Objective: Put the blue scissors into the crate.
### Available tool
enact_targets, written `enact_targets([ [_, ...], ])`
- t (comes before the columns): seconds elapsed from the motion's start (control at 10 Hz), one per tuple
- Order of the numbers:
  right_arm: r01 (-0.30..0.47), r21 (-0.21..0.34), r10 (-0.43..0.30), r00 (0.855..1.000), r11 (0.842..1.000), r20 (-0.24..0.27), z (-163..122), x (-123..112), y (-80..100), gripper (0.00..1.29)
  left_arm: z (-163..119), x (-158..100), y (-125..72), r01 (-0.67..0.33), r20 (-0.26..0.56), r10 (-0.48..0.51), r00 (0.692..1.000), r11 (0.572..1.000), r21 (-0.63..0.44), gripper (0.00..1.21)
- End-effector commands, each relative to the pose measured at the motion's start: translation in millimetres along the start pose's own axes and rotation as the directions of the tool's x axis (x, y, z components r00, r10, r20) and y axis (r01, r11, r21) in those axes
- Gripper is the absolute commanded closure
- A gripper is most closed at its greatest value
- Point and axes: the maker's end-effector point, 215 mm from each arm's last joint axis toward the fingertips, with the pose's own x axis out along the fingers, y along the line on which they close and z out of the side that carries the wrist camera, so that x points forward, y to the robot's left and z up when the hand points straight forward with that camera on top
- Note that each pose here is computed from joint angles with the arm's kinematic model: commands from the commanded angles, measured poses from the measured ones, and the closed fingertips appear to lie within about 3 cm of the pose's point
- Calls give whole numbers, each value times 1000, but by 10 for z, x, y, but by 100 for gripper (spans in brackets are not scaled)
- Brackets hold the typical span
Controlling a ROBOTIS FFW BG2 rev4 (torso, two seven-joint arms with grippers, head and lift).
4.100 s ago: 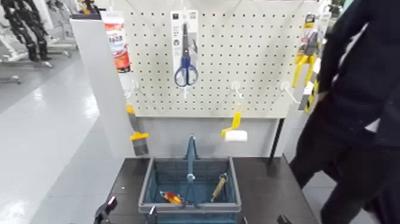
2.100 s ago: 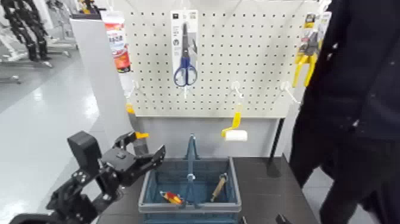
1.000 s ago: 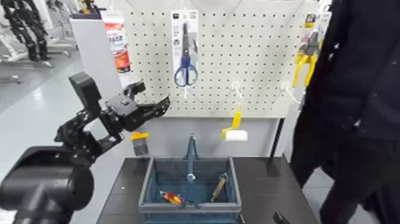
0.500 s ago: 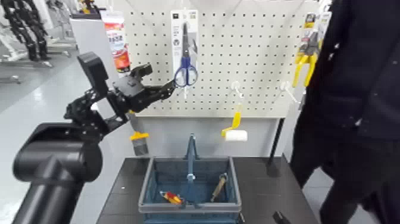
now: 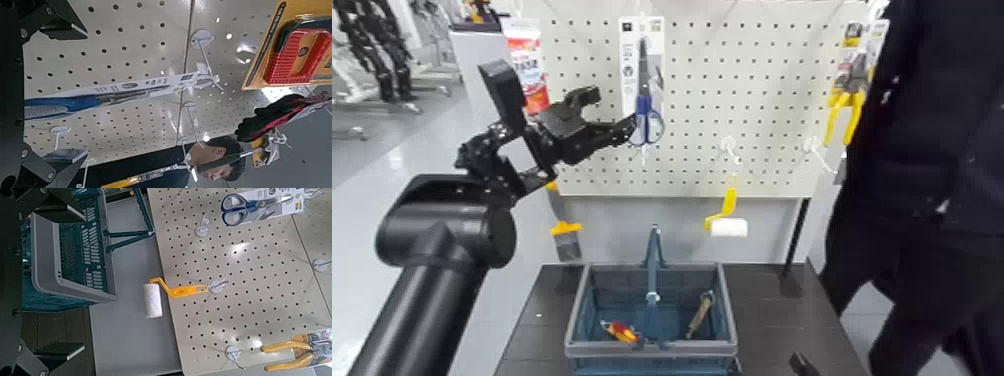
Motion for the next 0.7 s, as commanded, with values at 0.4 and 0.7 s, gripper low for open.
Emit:
enact_targets([
  [0.4, -9, 3, 9, 1000, 1000, 3, 9, 21, 24, 15, 98, 325, 23, 67, 7, -67, 998, 998, 13, 26],
  [0.7, -11, 5, 11, 1000, 1000, 3, 9, 27, 31, 15, 153, 400, 47, 86, 11, -86, 996, 996, 20, 28],
])
